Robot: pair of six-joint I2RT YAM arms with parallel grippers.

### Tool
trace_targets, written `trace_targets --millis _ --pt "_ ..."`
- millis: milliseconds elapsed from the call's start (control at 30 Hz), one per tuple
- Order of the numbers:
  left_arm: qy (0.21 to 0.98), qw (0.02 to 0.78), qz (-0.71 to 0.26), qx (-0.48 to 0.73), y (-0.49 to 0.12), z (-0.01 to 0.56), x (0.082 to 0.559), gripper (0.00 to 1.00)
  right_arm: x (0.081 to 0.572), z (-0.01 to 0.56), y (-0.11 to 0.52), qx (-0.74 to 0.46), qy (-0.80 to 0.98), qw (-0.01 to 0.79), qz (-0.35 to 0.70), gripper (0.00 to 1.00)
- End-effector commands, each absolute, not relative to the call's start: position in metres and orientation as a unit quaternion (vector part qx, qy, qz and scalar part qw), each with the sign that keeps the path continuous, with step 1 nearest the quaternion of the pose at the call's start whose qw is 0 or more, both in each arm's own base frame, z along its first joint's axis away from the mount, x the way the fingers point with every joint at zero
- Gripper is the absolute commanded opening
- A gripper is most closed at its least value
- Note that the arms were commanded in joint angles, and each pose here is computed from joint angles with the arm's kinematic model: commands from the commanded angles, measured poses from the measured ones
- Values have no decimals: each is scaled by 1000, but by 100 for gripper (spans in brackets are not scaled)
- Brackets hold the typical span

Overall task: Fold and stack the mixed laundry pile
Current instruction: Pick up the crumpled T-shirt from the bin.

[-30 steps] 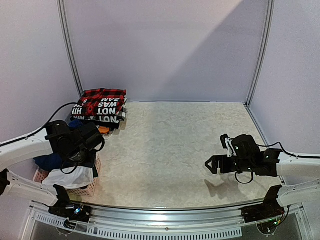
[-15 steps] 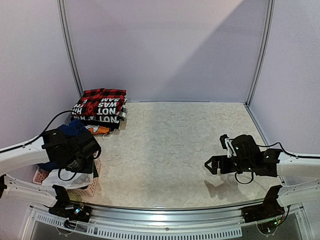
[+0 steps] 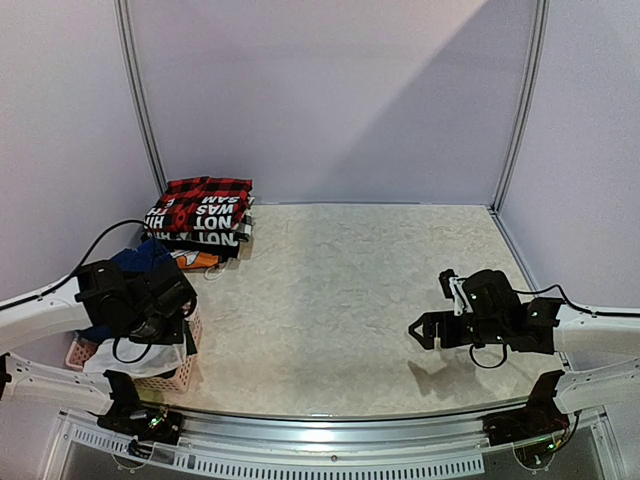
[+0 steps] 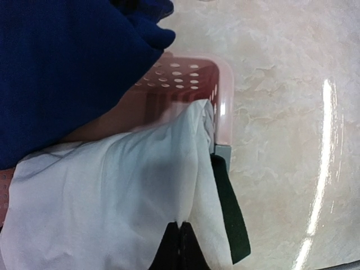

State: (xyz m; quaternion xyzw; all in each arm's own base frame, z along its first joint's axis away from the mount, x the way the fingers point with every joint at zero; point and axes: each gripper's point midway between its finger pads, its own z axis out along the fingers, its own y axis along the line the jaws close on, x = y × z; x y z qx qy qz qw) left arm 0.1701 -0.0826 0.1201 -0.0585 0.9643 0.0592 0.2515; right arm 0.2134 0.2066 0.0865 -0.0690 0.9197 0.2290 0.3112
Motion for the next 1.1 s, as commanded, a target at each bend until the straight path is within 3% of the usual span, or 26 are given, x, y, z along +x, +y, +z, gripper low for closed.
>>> trace_targets --millis 0,333,633,1067 --pt "957 281 46 -63 -81 128 173 0 212 88 209 -69 918 313 235 99" --pt "926 372 -24 -63 -86 194 188 0 212 87 209 -70 918 312 235 99" --pt "877 470 -102 -13 -110 311 207 0 212 87 208 -70 918 313 233 99" --pt "826 504 -227 110 -199 411 227 0 213 89 210 -72 916 316 235 99"
